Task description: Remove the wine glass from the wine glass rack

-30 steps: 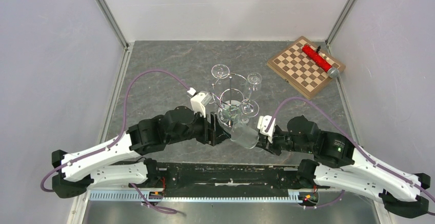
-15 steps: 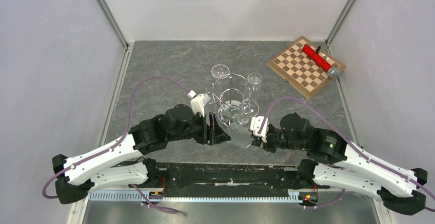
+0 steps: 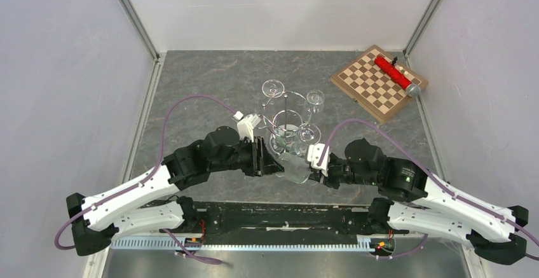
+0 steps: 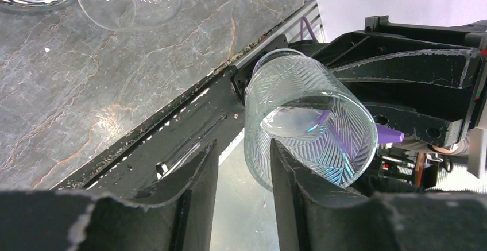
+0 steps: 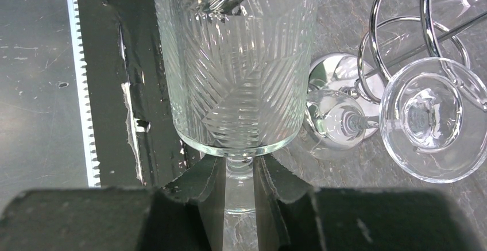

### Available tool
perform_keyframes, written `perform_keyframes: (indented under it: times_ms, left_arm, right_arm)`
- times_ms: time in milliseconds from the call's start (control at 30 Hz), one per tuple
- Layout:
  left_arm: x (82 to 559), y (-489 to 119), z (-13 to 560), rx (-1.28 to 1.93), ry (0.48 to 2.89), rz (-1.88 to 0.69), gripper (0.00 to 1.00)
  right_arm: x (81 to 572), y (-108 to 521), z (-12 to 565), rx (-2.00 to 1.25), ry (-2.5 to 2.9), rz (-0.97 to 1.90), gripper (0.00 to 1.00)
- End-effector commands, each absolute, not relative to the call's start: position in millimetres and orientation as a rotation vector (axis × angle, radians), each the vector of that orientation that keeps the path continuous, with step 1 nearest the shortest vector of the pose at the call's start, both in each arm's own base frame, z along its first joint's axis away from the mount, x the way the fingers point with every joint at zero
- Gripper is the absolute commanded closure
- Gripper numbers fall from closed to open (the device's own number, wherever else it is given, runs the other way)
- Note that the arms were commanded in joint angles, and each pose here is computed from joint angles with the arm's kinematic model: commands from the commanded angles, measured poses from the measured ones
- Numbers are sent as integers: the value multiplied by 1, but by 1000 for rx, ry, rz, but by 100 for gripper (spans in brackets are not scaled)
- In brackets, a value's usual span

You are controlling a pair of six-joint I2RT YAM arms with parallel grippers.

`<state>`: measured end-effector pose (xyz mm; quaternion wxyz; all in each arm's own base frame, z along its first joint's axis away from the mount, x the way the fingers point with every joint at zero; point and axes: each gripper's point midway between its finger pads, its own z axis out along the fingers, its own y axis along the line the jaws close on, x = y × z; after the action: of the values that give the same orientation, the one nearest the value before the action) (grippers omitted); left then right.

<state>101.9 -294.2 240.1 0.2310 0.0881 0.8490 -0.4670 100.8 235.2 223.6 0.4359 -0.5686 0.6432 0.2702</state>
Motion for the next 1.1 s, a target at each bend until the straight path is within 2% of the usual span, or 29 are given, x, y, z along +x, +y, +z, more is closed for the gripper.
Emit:
perform_keyframes:
  times_ms: [0, 200, 267, 300, 400, 467, 567, 633, 733, 900, 1067]
  left_arm:
    - [99, -294, 234, 230, 2371, -1309, 59]
    - [98, -297, 234, 233, 2371, -1340, 84]
    - [99, -297, 234, 230, 2367, -1348, 96]
    - [99, -297, 234, 228, 2366, -1349, 97]
    - [99, -295, 235, 230, 2356, -1359, 98]
    - [100, -293, 236, 233, 2345, -1353, 98]
    - [102, -288, 237, 221, 2342, -1327, 98]
    - [104, -283, 238, 214, 2341, -1300, 98]
    - [108, -273, 238, 204, 2340, -1229, 98]
    - [117, -256, 239, 186, 2352, -1098, 98]
    - [129, -225, 241, 167, 2375, -870, 98]
  right_arm:
    - [112, 253, 290, -1270, 1396, 711, 100]
    - [115, 255, 287, -1258, 1400, 704, 100]
    - [117, 256, 289, -1244, 1395, 700, 100]
    - [117, 257, 290, -1239, 1392, 700, 100]
    - [116, 260, 293, -1238, 1384, 712, 100]
    - [117, 261, 293, -1235, 1389, 710, 95]
    - [118, 261, 294, -1226, 1393, 706, 78]
    - [118, 260, 295, -1220, 1397, 707, 63]
    - [119, 257, 295, -1213, 1411, 699, 53]
    - [116, 252, 299, -1206, 1423, 707, 45]
    - [114, 240, 311, -1155, 1403, 708, 41]
